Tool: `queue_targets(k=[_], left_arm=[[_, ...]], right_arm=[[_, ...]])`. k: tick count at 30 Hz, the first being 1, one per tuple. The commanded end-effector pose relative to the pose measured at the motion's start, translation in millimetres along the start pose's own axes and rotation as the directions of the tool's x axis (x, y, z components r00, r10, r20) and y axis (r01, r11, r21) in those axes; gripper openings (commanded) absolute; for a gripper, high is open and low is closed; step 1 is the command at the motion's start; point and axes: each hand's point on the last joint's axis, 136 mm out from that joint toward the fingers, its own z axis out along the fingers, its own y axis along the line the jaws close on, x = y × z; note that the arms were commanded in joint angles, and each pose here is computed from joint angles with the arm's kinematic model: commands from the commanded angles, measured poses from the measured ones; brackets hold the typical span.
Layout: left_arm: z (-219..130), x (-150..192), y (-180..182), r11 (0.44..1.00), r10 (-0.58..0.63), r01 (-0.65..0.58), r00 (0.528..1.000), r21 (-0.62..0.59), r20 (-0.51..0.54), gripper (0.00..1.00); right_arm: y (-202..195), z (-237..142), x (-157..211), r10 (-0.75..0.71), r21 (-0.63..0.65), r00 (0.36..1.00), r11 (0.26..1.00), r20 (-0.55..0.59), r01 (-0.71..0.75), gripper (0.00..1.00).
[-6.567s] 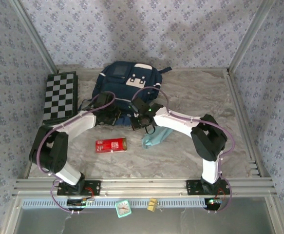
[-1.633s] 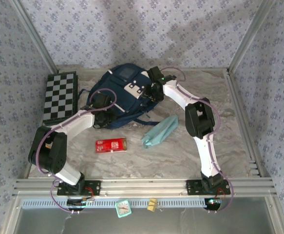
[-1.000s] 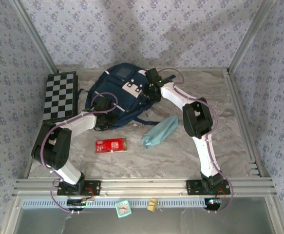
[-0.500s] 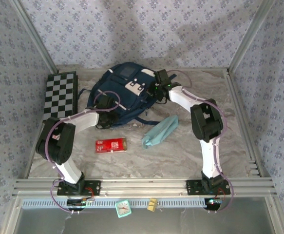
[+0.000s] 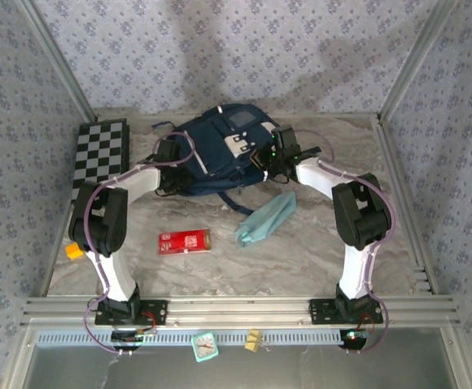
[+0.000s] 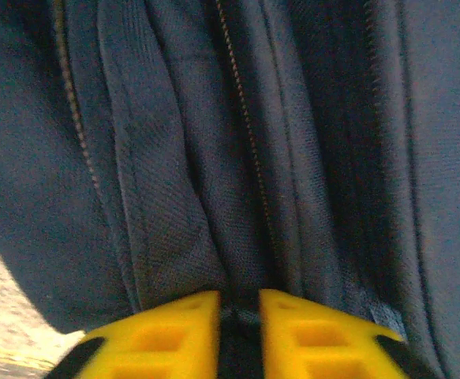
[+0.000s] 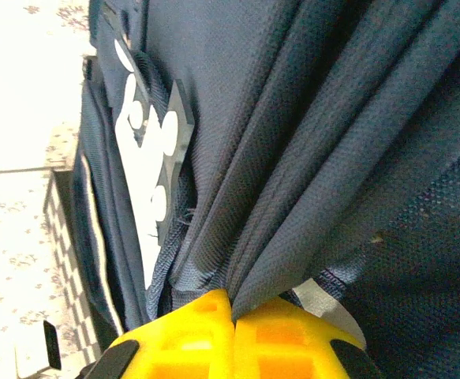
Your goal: Pack books, pencil case, and school supplies into a backpack
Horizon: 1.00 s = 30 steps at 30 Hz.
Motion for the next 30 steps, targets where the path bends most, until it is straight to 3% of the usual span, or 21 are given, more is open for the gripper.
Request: queue_targets(k=[1,3,7,10,19,30], left_arm=[[-41,-11,-6,1.0,0.011,-0.011,1.0,0.0,0.029,0.37],[-65,-5,-17,1.0,-0.015,0.015,1.0,0.023,-0.002,0.45],[-97,25,-63,0.995,0.064,-0.063,0.998,0.071,-0.014,0.49],[-103,50,-109,0.982,0.126,-0.116,0.99,0.152,-0.058,0.52],[-71,79,-181,0.954,0.225,-0.195,0.968,0.23,-0.112,0.48],[-40,72,-193,0.963,0.218,-0.191,0.966,0.189,-0.138,0.4]], right_arm=[[44,-22,-15,-0.003,-0.138,0.996,0.99,0.087,0.015,0.0],[44,-26,-12,-0.002,-0.138,0.994,0.99,0.112,0.017,0.0],[44,-27,-5,-0.016,-0.124,0.994,0.992,0.113,0.03,0.0],[44,-25,-3,-0.007,-0.14,0.995,0.99,0.102,0.022,0.0],[51,-32,0,0.006,-0.179,0.996,0.984,0.086,0.01,0.0],[54,-30,4,0.025,-0.206,0.997,0.979,0.067,-0.011,0.0]])
